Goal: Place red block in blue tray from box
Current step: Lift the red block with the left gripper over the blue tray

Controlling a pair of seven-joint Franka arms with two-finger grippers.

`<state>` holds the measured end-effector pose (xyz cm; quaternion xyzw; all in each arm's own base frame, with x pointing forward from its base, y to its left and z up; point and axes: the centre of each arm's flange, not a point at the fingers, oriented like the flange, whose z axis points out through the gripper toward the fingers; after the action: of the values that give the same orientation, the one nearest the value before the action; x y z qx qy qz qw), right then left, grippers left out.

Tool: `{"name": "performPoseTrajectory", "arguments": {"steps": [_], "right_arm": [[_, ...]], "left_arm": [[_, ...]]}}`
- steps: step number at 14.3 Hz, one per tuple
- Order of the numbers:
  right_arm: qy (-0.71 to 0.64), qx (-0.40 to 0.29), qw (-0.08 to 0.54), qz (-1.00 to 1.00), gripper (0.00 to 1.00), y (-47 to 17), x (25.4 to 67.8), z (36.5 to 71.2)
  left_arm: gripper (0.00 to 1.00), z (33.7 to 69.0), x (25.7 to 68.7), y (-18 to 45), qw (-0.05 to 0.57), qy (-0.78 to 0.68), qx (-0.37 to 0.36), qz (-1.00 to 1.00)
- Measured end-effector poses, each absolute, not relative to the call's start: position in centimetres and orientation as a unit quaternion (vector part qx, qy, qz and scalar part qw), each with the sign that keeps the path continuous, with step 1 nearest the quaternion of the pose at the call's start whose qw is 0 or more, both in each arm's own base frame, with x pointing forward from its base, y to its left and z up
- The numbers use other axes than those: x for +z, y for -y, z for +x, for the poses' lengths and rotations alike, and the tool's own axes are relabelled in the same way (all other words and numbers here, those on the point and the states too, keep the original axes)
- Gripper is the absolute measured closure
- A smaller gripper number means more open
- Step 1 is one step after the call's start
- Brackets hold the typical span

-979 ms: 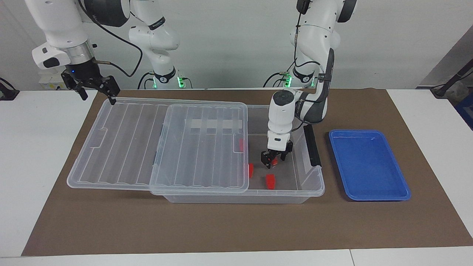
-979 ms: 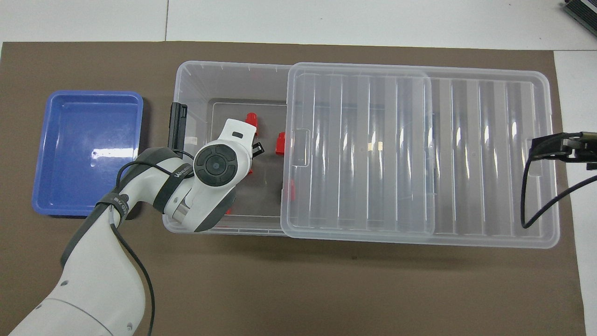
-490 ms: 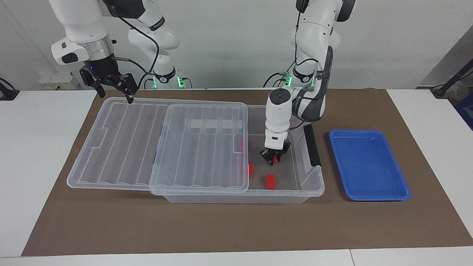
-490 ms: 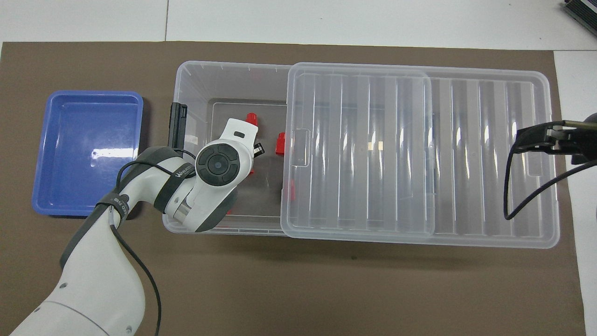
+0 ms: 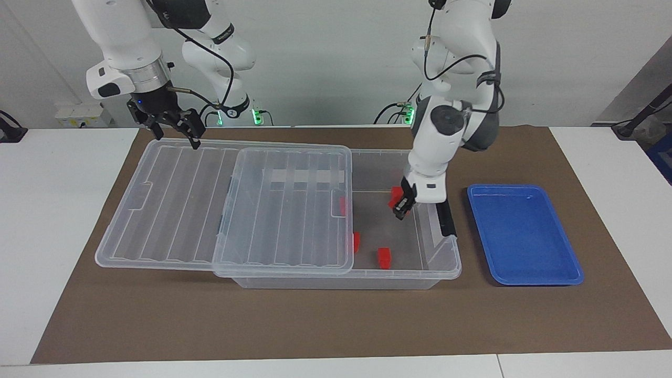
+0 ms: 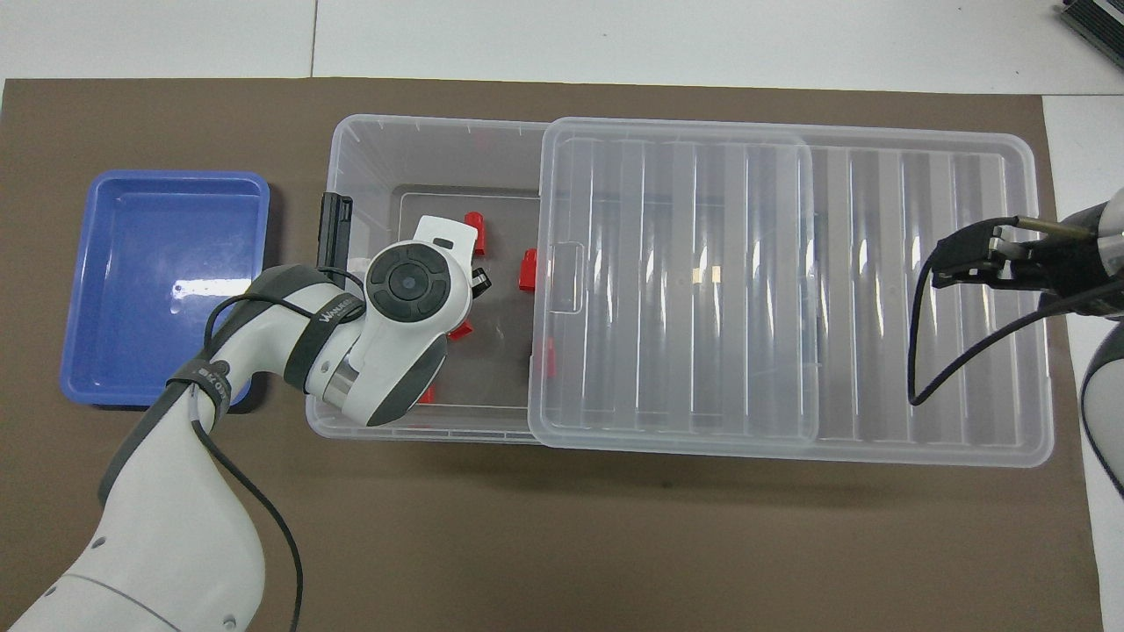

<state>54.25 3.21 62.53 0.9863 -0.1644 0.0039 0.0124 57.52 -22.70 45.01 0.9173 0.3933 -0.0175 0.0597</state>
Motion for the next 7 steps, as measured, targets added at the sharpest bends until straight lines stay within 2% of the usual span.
{"name": "performPoseTrajectory", "arguments": {"steps": [2, 4, 7], "right_arm": [[0.168, 0.004, 0.012, 0.986, 0.00, -2.8, 62.5, 54.3], [0.170, 0.004, 0.012, 0.985, 0.00, -2.3, 62.5, 54.3], [0.164, 0.004, 0.012, 0.986, 0.00, -1.6, 62.5, 54.3]], "left_arm": [[0.66, 56.9, 51.2, 17.3, 0.082, -0.434, -0.036, 0.897], [0.66, 55.9, 55.2, 11.8, 0.082, -0.418, -0.041, 0.904], [0.66, 55.1, 56.3, 4.0, 0.054, -0.280, -0.039, 0.958]]}}
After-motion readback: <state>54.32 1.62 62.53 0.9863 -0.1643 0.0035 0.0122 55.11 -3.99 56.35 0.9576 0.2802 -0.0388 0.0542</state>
